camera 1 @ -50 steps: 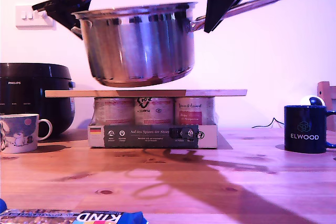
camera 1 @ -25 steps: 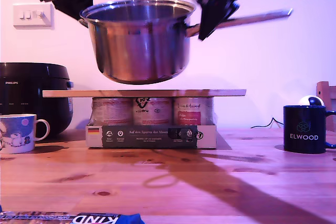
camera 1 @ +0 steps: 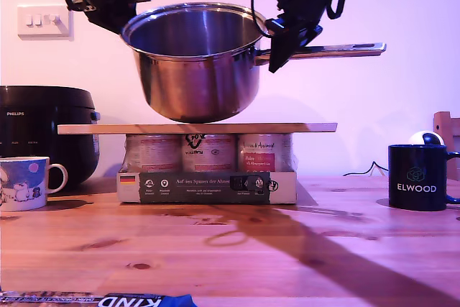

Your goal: Pick up the large pot with both hands and place it on the shelf behind you

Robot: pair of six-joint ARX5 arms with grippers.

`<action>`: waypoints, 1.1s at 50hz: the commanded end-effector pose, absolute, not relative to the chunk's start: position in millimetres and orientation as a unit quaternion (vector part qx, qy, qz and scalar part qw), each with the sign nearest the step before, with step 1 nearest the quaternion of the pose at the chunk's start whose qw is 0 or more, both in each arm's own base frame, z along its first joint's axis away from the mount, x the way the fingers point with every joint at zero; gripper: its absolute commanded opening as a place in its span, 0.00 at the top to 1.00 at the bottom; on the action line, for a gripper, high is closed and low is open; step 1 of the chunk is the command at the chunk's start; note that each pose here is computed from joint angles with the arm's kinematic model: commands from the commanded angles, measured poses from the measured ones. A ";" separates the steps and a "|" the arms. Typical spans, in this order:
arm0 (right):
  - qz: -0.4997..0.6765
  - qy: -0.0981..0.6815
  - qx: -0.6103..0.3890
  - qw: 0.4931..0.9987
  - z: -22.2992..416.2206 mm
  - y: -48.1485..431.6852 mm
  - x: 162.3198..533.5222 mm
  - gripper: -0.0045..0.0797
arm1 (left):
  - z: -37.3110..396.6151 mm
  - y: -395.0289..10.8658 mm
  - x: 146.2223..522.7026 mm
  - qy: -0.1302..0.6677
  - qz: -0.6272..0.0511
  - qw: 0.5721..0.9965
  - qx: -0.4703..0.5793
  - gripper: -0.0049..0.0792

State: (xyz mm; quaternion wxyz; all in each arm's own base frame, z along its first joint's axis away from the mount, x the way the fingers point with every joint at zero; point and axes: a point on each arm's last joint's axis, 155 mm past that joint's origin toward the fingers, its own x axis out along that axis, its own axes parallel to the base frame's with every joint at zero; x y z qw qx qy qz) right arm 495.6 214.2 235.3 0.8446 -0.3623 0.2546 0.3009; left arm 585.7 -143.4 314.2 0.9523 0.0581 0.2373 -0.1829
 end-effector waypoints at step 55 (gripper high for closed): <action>0.228 0.150 -0.280 0.920 331.4 197.8 525.2 0.78 | 258.7 -137.1 596.1 0.305 -0.147 0.941 0.011 0.74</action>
